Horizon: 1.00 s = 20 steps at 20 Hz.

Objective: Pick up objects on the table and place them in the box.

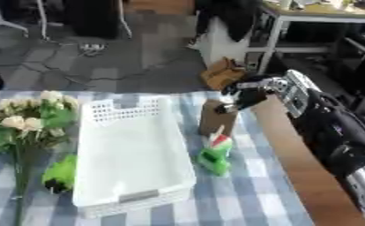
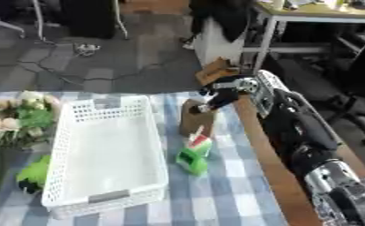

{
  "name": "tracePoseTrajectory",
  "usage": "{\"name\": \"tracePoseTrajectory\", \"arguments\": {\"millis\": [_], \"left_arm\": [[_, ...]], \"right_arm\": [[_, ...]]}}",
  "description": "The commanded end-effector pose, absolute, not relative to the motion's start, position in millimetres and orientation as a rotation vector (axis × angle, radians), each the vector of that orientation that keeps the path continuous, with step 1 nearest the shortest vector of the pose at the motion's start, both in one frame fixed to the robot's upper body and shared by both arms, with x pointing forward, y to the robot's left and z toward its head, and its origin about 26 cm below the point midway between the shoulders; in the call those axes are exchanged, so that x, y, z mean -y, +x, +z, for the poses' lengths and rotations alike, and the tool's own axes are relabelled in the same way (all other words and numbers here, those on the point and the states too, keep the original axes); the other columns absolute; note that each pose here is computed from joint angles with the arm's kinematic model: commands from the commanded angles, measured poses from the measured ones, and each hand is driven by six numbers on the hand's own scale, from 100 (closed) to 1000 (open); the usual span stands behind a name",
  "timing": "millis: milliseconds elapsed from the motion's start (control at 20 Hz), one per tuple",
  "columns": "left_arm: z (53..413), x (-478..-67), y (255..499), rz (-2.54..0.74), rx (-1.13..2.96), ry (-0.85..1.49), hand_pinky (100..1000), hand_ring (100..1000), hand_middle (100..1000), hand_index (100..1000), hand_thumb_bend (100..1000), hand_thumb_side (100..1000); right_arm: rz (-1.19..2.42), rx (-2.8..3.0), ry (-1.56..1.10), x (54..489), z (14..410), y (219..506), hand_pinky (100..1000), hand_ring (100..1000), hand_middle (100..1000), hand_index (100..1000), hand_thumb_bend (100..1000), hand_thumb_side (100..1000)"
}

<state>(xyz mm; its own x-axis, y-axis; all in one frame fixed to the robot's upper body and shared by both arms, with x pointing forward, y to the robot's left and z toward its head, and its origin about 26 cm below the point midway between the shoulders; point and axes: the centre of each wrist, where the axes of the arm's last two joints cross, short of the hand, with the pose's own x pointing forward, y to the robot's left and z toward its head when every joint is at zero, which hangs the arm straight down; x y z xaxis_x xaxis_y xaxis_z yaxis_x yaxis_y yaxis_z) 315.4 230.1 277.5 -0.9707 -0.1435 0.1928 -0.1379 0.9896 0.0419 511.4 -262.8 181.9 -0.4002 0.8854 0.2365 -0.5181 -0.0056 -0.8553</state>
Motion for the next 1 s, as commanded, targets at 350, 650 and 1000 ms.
{"name": "tracePoseTrajectory", "arguments": {"millis": [350, 650, 1000], "left_arm": [[291.2, -224.2, 312.4, -0.031, 2.989, 0.152, 757, 951, 885, 918, 100, 784], [296.2, -220.8, 312.3, -0.018, 3.008, 0.122, 756, 951, 885, 918, 100, 784], [301.4, -218.2, 312.1, -0.004, 3.028, 0.095, 757, 951, 885, 917, 100, 785]], "right_arm": [[1.638, 1.186, -0.521, 270.4, 210.7, 513.4, 984, 1000, 965, 1000, 642, 798], [1.630, 1.180, -0.552, 278.6, 214.0, 512.6, 985, 1000, 961, 1000, 643, 799], [1.615, 1.183, -0.593, 288.5, 215.1, 511.3, 986, 1000, 967, 1000, 646, 792]]}}
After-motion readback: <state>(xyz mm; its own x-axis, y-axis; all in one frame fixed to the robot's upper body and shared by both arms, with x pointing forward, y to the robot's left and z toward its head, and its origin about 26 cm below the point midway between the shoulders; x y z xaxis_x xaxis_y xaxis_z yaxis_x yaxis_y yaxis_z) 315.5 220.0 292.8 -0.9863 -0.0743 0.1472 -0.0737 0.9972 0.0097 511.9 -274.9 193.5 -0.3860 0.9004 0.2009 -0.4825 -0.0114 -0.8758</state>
